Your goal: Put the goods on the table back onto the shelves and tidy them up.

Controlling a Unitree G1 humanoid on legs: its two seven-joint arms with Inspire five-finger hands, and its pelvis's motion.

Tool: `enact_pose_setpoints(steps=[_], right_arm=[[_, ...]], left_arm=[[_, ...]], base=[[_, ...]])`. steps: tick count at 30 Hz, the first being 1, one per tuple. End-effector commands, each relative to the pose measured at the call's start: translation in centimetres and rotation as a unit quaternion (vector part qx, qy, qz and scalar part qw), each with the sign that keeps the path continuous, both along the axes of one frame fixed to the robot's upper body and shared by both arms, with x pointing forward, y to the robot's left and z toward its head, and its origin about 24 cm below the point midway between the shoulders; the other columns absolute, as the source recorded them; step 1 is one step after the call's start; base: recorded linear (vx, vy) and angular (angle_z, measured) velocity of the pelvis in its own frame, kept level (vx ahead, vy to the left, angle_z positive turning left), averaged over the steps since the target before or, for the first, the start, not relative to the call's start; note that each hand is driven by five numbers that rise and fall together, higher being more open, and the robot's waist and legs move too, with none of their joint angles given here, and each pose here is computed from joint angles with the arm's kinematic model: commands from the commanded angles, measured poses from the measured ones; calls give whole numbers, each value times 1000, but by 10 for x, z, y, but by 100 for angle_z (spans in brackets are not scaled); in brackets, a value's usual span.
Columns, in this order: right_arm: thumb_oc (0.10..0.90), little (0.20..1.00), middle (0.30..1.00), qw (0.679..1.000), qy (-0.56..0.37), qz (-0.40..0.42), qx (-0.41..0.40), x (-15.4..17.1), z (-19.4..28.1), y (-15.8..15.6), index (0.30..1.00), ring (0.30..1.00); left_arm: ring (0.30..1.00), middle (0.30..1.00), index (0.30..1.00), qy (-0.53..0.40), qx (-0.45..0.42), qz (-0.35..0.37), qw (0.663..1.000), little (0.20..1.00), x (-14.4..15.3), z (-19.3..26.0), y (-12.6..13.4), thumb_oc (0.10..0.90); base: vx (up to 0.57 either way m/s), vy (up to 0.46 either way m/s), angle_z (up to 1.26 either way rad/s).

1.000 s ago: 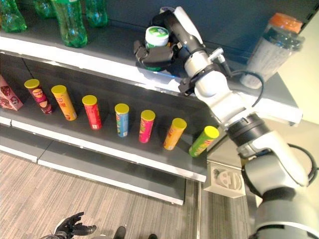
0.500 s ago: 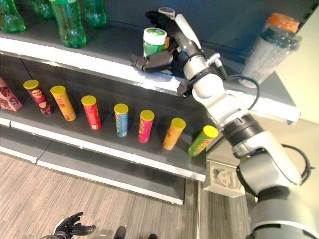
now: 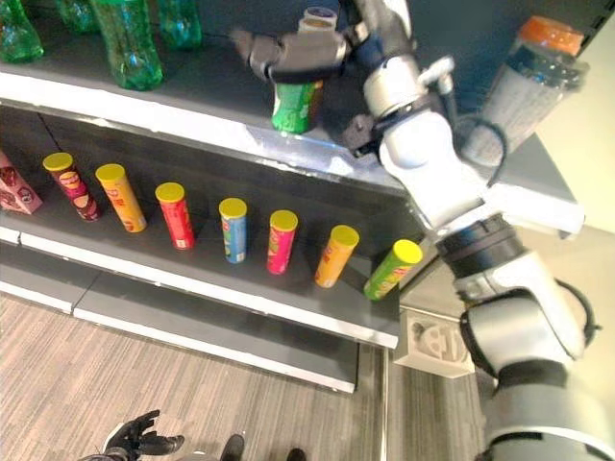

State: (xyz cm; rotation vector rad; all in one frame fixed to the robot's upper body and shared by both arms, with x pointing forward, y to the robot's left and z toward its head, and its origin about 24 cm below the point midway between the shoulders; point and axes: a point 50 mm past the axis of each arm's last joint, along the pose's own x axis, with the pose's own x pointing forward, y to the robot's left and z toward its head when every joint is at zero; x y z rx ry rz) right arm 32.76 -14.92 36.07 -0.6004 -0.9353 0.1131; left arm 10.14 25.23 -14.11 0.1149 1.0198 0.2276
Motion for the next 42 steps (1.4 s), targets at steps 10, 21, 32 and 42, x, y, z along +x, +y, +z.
enact_pose_setpoints(steps=[10, 21, 32, 42], right_arm=[[800, 900, 900, 953, -143, 215, 161, -92, 42, -54, 900, 900], [800, 900, 900, 893, 95, 369, 241, -82, -81, -31, 900, 900], [800, 900, 900, 822, 350, 348, 283, -100, -209, -32, 900, 900], [800, 900, 900, 686, 684, -230, 95, -161, -452, -92, 900, 900]], left_arm=[[900, 900, 900, 14, 22, -15, 1000, 900, -3, 0, 11, 800], [900, 900, 900, -38, 19, -104, 994, 900, 30, 15, 4, 800], [900, 900, 900, -43, 13, -115, 992, 900, 26, 16, 9, 800], [900, 900, 900, -3, 24, -101, 995, 900, 16, 3, -4, 800]], base=[[-5, 32, -25], [-24, 53, -46], [-38, 14, -8], [-5, -32, 3]])
